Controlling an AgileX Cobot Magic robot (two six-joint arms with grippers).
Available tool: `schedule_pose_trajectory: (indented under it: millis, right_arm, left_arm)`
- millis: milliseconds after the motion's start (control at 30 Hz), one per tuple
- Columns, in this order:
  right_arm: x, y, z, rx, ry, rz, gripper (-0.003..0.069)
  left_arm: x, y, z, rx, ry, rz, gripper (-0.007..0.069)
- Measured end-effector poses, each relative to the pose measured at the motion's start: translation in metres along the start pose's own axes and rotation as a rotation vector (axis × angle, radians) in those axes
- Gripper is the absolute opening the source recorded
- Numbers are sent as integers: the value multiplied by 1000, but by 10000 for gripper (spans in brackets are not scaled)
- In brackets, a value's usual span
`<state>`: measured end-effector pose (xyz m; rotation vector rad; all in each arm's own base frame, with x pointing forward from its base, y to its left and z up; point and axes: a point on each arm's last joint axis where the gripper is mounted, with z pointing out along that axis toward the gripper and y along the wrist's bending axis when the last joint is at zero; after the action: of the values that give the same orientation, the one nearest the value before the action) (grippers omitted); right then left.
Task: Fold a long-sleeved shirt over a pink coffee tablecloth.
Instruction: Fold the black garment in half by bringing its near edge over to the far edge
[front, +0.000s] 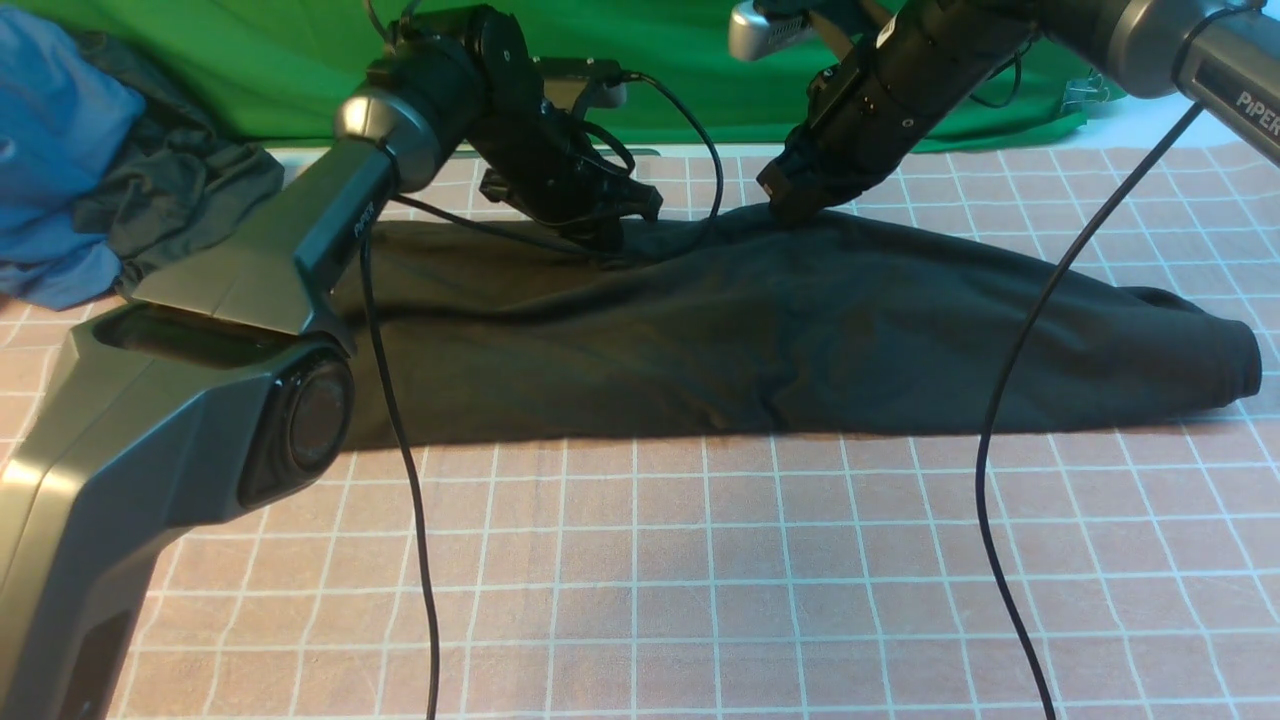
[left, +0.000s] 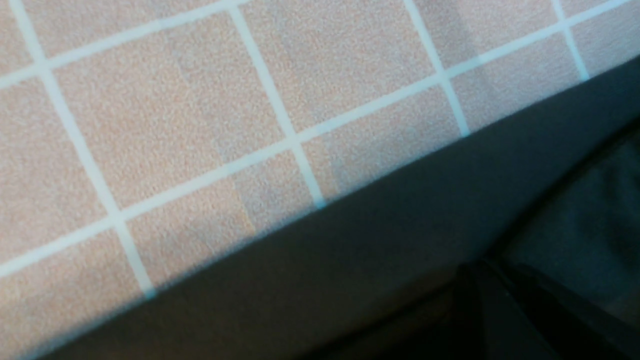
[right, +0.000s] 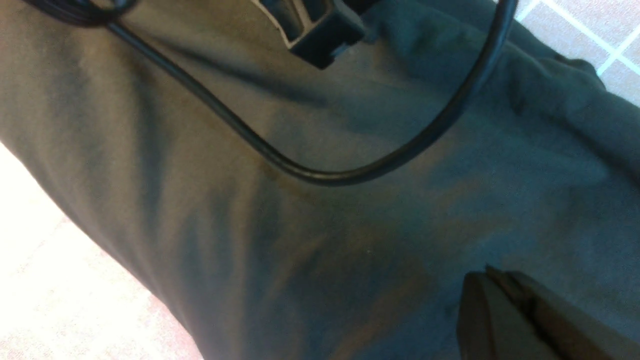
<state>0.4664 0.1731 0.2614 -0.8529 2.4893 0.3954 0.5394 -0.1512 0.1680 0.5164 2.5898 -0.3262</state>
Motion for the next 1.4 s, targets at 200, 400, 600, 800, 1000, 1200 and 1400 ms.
schedule_pose_trajectory:
  millis: [200, 400, 600, 800, 1000, 1200, 1400]
  right_arm:
    - [0, 0, 0, 0, 0, -1, 36]
    - [0, 0, 0, 0, -1, -1, 36]
    - [-1, 0, 0, 3, -7, -1, 36]
    - [-1, -1, 0, 6, -13, -1, 36]
    - [-1, -1, 0, 7, -16, 0, 36]
    - [3, -5, 0, 26, 22, 3, 36]
    - [9, -19, -39, 59, 49, 63, 36]
  left_arm:
    - [-7, 3, -4, -47, -58, 31, 13]
    - [-12, 6, -5, -72, -106, 41, 13]
    - [-18, 7, -6, -94, -169, 71, 13]
    - [-20, 8, -7, -108, -199, 84, 15]
    - [-25, 10, -13, -146, -237, 65, 91]
    - [-33, 7, -65, -267, -209, -89, 230]
    - [-32, 3, -132, -317, -131, -140, 123]
